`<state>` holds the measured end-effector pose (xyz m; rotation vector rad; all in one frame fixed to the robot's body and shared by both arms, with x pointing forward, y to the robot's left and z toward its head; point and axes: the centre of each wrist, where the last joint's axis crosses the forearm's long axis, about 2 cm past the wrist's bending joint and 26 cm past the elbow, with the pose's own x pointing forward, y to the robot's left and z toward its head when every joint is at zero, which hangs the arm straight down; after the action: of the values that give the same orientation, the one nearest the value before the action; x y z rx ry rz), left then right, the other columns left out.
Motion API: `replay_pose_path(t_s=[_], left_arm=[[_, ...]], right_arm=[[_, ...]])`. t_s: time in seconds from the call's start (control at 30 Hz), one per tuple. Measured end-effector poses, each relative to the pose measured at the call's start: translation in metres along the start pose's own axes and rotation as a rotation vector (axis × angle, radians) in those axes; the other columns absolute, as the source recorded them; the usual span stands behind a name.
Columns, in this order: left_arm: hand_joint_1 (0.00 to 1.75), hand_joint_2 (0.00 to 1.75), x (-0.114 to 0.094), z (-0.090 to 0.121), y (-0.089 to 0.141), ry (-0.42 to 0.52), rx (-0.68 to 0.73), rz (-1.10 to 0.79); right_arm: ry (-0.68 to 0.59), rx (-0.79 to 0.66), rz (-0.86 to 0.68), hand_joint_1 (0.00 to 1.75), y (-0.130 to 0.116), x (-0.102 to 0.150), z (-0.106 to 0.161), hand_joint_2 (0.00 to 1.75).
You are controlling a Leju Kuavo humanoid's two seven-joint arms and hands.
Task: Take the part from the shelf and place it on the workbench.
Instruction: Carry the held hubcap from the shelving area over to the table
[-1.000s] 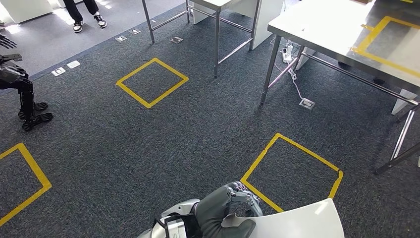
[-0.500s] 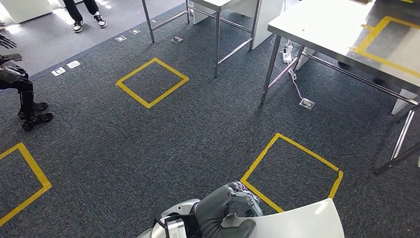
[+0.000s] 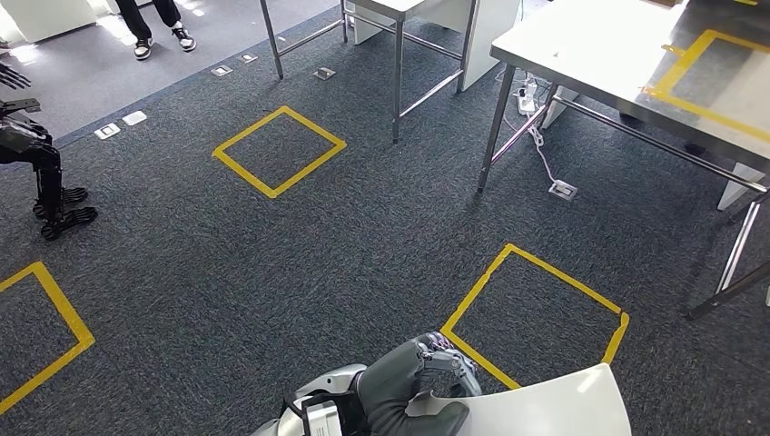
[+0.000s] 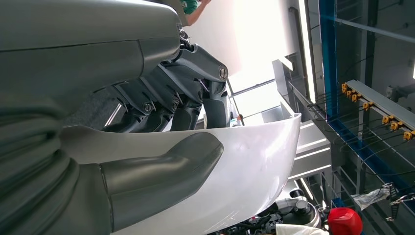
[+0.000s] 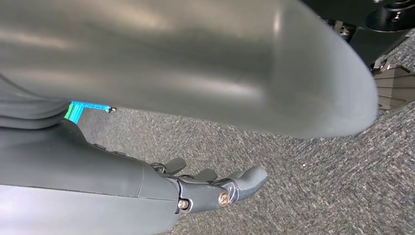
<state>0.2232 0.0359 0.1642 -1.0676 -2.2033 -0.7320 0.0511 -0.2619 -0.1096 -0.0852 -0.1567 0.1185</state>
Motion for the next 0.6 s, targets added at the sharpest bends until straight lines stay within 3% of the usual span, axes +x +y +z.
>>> replay_pose_path(t_s=[0.07,0.1,0.2,0.23,0.33,0.6], left_arm=[[1.75,1.75,-0.001,0.003,-0.001,0.043,0.031,-0.001],[1.75,1.75,-0.003,0.011,-0.002,0.110,0.070,-0.003],[1.75,1.75,-0.014,0.056,-0.002,0.382,0.194,0.006],[1.75,1.75,-0.017,0.073,-0.003,0.432,0.212,0.010],[1.75,1.75,-0.020,0.101,-0.006,0.494,0.232,0.013],[1.75,1.75,-0.021,0.117,-0.007,0.555,0.246,0.017]], right_arm=[[0.000,0.000,0.003,0.00,0.000,0.000,0.000,0.00],[0.000,0.000,0.007,0.00,0.000,0.000,0.000,0.00],[0.000,0.004,0.016,0.00,0.003,-0.001,0.000,0.00],[0.002,0.006,0.016,0.00,0.003,-0.002,0.001,0.00],[0.003,0.008,0.016,0.00,0.004,-0.004,0.001,0.00],[-0.004,0.012,0.015,0.00,0.007,-0.004,0.001,0.00]])
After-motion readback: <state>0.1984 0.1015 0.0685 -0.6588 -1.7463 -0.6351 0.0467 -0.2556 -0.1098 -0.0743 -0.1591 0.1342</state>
